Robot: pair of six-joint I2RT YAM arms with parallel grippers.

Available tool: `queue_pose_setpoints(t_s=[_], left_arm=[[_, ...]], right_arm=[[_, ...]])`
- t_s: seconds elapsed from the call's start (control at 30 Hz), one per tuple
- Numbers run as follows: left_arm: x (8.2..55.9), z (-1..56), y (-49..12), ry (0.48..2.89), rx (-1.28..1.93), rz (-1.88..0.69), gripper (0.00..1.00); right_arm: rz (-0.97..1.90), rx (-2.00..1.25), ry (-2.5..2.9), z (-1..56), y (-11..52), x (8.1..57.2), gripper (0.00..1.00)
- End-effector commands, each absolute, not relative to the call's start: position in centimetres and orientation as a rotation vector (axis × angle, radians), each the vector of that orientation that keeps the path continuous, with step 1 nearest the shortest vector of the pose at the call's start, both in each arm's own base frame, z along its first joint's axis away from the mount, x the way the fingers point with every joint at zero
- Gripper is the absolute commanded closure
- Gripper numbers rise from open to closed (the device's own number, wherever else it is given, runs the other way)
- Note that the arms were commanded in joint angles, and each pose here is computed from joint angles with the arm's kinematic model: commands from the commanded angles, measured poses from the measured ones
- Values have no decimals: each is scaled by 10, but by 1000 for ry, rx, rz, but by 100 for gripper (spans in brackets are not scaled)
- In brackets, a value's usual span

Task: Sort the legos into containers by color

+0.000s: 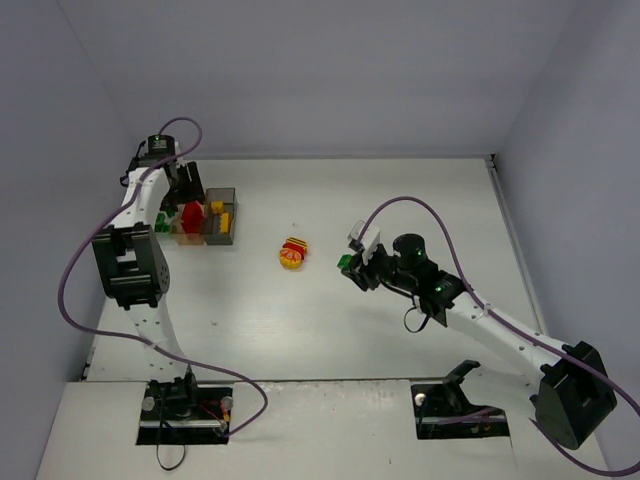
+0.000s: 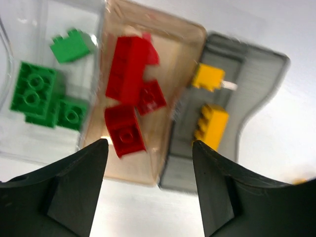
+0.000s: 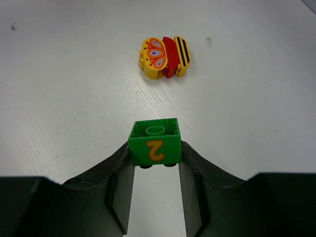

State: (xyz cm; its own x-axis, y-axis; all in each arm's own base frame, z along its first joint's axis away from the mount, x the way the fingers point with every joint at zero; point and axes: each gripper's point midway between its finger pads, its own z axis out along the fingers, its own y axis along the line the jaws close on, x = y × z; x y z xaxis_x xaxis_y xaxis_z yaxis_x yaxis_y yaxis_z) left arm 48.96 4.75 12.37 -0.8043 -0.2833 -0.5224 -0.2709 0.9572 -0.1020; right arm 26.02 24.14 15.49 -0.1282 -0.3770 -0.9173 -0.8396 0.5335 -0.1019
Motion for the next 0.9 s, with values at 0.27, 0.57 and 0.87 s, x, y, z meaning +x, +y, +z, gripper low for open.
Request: queue_pose_setpoints(t_s=[0.27,0.57,0.87], left_arm=[[387,285,-179,2274,63,-919,32],[302,297,-290,2233,395,-1242,28],[275,280,-328,2232,612,-1270,27]], right_arm=[[579,-1014,1504,225,259,271,96],[608,-1029,1490,230,263,268,95],[620,-1034,1486,233,264,265,94]])
